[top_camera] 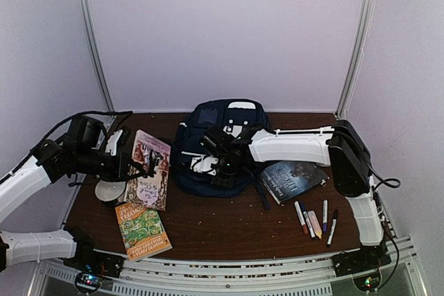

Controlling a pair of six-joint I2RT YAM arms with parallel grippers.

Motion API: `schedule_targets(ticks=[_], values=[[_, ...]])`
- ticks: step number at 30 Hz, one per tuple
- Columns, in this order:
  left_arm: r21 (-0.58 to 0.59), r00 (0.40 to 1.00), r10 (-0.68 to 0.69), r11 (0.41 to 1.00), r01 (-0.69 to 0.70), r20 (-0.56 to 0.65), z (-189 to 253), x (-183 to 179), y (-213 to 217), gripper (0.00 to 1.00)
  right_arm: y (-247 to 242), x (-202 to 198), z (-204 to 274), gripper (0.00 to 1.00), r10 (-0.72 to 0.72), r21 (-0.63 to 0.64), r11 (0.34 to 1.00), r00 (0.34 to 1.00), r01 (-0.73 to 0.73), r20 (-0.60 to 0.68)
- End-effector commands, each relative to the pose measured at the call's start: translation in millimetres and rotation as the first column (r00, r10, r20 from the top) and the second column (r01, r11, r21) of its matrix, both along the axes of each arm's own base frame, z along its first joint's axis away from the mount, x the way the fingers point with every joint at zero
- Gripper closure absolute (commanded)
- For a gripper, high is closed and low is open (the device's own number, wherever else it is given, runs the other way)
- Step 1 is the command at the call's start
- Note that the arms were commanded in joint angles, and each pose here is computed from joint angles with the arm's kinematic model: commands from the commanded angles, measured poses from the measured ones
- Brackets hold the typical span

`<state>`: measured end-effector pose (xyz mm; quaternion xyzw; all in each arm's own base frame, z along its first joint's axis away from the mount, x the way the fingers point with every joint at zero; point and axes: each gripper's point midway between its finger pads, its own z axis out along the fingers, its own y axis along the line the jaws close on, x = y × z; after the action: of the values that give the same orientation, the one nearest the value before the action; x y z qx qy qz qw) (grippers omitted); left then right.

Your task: Pack the student bag

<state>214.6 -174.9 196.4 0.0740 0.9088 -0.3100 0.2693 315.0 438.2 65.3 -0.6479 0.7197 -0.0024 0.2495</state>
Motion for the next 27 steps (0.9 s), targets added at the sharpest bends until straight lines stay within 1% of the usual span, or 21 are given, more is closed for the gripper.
schedule_targets(ticks=[1,8,12,17,21,27], values=[[-0.012,0.999,-0.023,1.0,0.024,0.047,8,2,-1,1.0,-1,8,27,1.0,-0.037,0.019,0.999,0.998,0.037,0.047],[-0.047,0.987,-0.158,0.986,0.16,0.041,6,-12,-16,1.0,-11,18,130,1.0,-0.081,0.176,0.983,0.983,0.052,0.163],[-0.148,0.961,-0.277,0.949,0.278,0.025,6,-24,-36,1.0,-15,23,168,1.0,-0.107,0.229,0.972,0.973,0.058,0.204],[-0.3,0.918,-0.394,0.87,0.39,0.053,13,-37,-58,1.0,-20,33,192,1.0,-0.139,0.264,0.962,0.963,0.075,0.231],[-0.363,0.893,-0.438,0.819,0.443,0.102,21,-40,-67,1.0,-19,42,204,1.0,-0.153,0.28,0.957,0.957,0.082,0.245],[-0.41,0.864,-0.483,0.766,0.495,0.142,29,-35,-95,1.0,-18,53,222,1.0,-0.171,0.305,0.948,0.948,0.085,0.268]])
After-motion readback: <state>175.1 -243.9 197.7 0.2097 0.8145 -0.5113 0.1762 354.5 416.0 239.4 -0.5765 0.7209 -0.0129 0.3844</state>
